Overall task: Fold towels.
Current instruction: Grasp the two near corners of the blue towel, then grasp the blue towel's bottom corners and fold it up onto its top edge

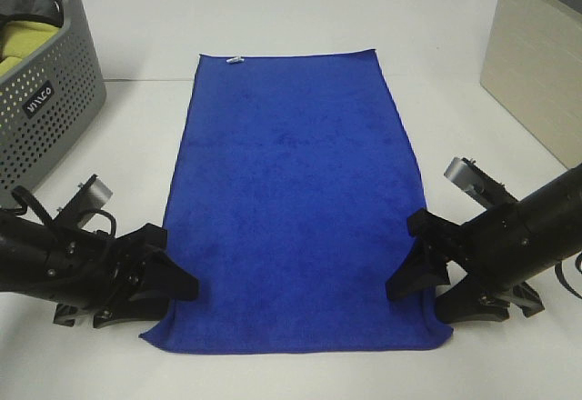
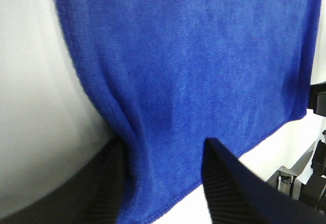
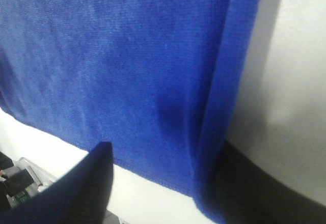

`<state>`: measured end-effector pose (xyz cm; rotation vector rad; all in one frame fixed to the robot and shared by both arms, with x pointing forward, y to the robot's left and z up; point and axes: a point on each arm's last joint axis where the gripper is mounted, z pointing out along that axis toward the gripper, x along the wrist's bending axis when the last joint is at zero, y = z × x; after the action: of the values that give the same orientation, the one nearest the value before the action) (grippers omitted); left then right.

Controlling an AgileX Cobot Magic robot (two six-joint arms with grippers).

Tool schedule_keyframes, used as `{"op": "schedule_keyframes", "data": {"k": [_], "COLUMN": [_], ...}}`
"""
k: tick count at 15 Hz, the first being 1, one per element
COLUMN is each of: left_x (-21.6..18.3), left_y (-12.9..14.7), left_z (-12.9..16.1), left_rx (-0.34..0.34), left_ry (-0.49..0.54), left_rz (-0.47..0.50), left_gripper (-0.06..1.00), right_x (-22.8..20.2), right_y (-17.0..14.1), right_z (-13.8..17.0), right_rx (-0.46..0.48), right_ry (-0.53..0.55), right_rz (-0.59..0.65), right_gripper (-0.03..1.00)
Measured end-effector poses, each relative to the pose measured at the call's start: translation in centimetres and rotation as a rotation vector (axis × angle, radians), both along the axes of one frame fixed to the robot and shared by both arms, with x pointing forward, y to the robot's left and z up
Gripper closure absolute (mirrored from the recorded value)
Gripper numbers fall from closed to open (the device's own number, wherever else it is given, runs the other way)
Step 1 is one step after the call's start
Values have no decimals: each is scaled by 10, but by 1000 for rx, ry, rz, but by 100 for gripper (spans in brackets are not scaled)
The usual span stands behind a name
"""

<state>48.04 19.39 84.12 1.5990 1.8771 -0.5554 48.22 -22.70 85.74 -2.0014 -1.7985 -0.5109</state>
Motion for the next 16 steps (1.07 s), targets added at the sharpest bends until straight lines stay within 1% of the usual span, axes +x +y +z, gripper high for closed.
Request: {"op": "schedule_keyframes", "data": {"k": [1, 2, 3, 4, 5, 8, 11, 13, 16], "left_x": [0, 0, 0, -1, -1, -17, -52, -73, -83], "left_y": [1, 2, 3, 3, 3, 7, 14, 18, 20], "left_z": [-2, -4, -6, -6, -6, 3, 17, 22, 30], "left_rx": [11, 29, 48, 52, 53, 70, 70, 70, 56], "left_ry": [5, 9, 6, 1, -1, -3, -1, 9, -20], "left_rz": [2, 4, -3, -14, -21, -37, -41, -44, -48], "left_gripper": [59, 74, 88, 93, 94, 94, 94, 94, 94], "right_x": [1, 1, 2, 2, 2, -7, -44, -68, -76], "right_y": [-1, -2, -3, -4, -4, -7, -12, -14, -15], "right_z": [-1, -3, -4, -5, -3, 3, 6, 9, 19], "right_rx": [-19, -39, -55, -67, -68, -91, -107, -109, -100], "right_ry": [6, 6, 7, 0, -3, -24, 9, 31, -13], "right_rz": [-28, -37, -44, -48, -51, -50, -46, -44, -45], "right_gripper": [48, 62, 77, 90, 97, 97, 97, 97, 97]}}
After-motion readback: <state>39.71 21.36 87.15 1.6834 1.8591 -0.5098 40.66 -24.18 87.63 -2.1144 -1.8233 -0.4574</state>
